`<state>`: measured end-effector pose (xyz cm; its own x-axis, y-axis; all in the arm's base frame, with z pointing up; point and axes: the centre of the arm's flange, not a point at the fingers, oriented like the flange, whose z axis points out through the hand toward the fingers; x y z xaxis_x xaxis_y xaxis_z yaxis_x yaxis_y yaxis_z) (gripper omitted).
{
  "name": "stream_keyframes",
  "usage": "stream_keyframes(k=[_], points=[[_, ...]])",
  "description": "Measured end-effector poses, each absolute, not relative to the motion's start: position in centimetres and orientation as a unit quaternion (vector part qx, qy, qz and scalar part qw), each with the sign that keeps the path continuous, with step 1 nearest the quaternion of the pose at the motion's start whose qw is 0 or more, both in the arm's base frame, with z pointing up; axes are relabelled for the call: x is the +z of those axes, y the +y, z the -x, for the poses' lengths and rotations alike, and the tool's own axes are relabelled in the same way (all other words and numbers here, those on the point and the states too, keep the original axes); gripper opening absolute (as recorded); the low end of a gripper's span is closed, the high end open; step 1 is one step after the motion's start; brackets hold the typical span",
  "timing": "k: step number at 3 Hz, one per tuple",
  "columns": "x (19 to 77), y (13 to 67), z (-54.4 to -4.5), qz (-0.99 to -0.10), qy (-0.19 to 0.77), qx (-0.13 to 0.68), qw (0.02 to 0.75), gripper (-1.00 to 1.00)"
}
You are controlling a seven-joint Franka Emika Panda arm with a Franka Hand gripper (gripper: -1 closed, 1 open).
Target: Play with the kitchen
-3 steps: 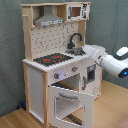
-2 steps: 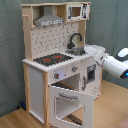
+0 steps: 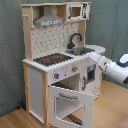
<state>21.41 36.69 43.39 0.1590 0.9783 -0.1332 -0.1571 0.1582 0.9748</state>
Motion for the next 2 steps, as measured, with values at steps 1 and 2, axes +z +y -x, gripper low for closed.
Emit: stream_keyframes(k=[1, 2], points=[[40.8, 34.7, -22.2, -0.466, 0.446, 0.464, 0.607, 1.0], [39.2, 32.7, -23.7, -0.484, 0.428, 0.465, 0.606, 1.0]])
